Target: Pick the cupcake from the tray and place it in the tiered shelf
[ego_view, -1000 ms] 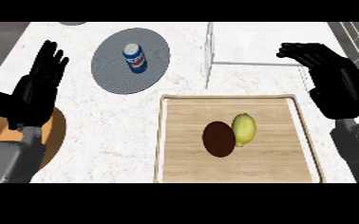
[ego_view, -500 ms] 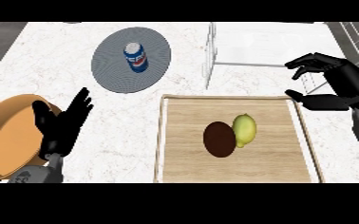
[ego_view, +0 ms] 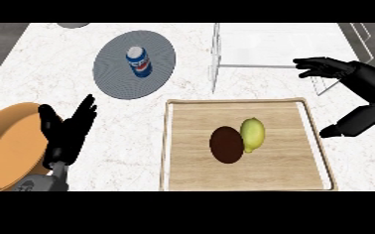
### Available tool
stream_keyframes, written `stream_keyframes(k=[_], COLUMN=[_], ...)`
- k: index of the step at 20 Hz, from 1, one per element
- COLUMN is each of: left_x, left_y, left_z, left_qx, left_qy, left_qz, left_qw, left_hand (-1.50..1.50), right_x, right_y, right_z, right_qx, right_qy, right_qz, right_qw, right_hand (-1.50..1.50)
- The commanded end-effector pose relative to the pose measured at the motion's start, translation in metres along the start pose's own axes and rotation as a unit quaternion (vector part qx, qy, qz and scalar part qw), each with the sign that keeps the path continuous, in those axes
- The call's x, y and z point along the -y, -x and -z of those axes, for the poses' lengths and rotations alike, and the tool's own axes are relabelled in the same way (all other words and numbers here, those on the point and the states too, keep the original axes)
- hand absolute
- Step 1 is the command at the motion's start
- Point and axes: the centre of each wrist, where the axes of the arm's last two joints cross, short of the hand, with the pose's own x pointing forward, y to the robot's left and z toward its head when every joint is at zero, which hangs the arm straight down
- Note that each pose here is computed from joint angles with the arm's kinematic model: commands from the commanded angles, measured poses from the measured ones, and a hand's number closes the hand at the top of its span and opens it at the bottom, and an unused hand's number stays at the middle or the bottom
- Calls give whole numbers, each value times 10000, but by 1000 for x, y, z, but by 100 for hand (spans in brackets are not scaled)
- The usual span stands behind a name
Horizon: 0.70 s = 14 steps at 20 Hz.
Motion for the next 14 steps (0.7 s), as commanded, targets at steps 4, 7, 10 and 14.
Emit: stream_keyframes(k=[4,7,10,14], left_x=[-12,-3,-4,-2], left_y=[16,24,19,8], left_z=[1,-1,-12,1], left_qx=[-292,-282,-315,-286], left_qy=[-64,-61,3,-56], left_qz=[58,4,7,-20], left_qw=[9995,9996,9995,9996], left_hand=[0,0,0,0], right_x=[-17,-45,-74,-91], right_y=[-65,-91,-108,-127], right_z=[13,26,41,42], right_qx=[-456,-750,-1018,-1331], right_qy=[-785,-774,-412,-227], right_qz=[-794,-893,-1071,-1397], right_qw=[9927,9902,9882,9809], right_hand=[-150,-150,-150,-150])
